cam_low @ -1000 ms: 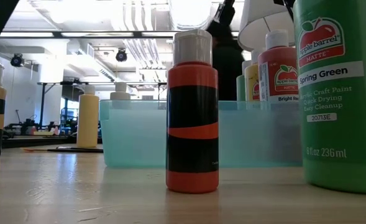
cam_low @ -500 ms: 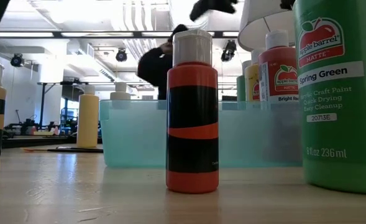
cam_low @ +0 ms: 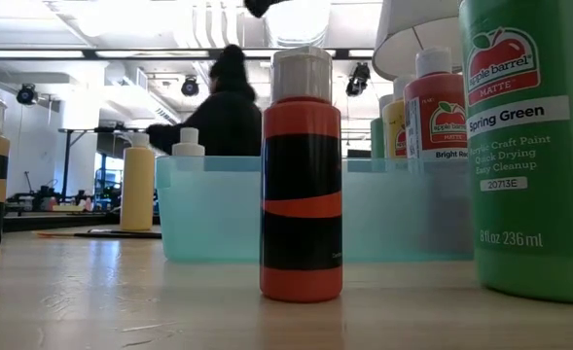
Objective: Pick & Place Paint Supplies
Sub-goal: Put the silver paintbrush into the yellow cup
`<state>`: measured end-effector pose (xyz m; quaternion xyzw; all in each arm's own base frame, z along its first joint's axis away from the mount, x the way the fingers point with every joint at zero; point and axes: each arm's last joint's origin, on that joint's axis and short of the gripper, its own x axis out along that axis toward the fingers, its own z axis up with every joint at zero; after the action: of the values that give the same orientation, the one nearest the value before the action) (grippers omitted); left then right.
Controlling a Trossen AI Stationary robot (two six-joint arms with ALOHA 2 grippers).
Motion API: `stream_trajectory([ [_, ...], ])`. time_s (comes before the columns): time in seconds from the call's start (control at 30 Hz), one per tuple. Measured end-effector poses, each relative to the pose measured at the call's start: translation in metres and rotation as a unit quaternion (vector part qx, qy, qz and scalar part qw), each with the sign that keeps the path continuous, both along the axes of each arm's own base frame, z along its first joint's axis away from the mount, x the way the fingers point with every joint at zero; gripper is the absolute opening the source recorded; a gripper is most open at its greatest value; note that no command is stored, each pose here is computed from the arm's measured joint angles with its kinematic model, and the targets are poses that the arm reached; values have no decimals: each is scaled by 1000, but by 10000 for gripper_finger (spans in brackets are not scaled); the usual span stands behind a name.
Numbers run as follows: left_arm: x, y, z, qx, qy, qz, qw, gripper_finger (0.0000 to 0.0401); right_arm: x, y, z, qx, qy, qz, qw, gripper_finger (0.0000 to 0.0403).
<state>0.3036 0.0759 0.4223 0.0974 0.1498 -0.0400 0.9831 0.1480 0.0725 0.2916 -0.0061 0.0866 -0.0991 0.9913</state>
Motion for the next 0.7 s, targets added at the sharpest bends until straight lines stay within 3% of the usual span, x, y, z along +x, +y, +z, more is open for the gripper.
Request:
stream_trajectory([
  [0.1, -23, 3, -4, -9, -40, -1, 999, 103, -5, 13, -3, -23, 0, -25, 999, 11],
  [0.3, -57, 2, -28, 18, -112, 24, 993, 103, -20, 43, -7, -16, -28, -50, 998, 11],
  [0.57, -79, -6, -43, 63, -249, 20, 966, 105, -36, 80, -12, -30, -65, -82, 994, 11],
  [0.7, -85, -9, -46, 67, -262, 18, 963, 106, -50, 93, -4, 8, -80, -51, 995, 11],
])
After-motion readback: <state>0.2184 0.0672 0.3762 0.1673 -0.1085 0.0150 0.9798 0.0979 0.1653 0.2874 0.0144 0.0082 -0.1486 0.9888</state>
